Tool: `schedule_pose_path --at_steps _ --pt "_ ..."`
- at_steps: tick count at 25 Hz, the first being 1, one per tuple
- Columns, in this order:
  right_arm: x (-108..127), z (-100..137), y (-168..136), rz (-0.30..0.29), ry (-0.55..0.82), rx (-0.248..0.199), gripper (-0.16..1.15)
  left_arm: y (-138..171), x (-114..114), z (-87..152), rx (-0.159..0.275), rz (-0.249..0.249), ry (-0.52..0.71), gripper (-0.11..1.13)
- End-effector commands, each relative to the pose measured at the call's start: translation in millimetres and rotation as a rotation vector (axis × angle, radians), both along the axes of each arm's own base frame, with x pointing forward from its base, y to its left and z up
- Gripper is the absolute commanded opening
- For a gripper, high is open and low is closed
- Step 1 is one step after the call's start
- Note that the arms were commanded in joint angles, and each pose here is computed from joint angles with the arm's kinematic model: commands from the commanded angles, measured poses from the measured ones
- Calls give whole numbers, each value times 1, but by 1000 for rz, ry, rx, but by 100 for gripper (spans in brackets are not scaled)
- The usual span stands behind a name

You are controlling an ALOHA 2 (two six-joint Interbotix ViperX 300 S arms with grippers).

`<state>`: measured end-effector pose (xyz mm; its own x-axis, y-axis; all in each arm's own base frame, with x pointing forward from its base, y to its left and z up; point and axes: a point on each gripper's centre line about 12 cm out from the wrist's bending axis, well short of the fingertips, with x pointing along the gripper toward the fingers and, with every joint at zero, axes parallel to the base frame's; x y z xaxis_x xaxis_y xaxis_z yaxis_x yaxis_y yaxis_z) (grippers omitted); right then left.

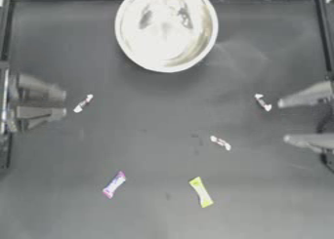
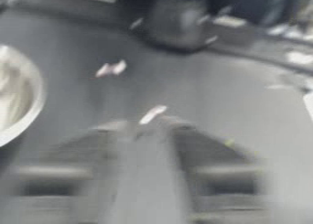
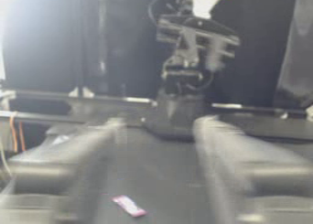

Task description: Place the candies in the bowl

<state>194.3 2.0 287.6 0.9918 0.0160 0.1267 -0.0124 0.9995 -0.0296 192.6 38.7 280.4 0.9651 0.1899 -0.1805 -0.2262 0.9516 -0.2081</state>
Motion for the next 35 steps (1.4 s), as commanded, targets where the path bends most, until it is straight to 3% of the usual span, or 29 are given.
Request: schedule_pose_path --at_steps 1,9,16,22,35 --pt "1 8 0 -2 -21 17 100 12 11 0 -51 42 103 99" --pt "2 4 -1 -8 5 40 100 54 17 -23 -260 208 412 101" --pt "2 1 -2 -12 22 58 100 73 22 -47 -335 290 627 101" --pt "2 1 -2 -13 29 62 100 83 26 -72 -349 346 780 101" --pt "2 -2 -3 -16 37 74 100 88 44 -110 -340 314 903 101"
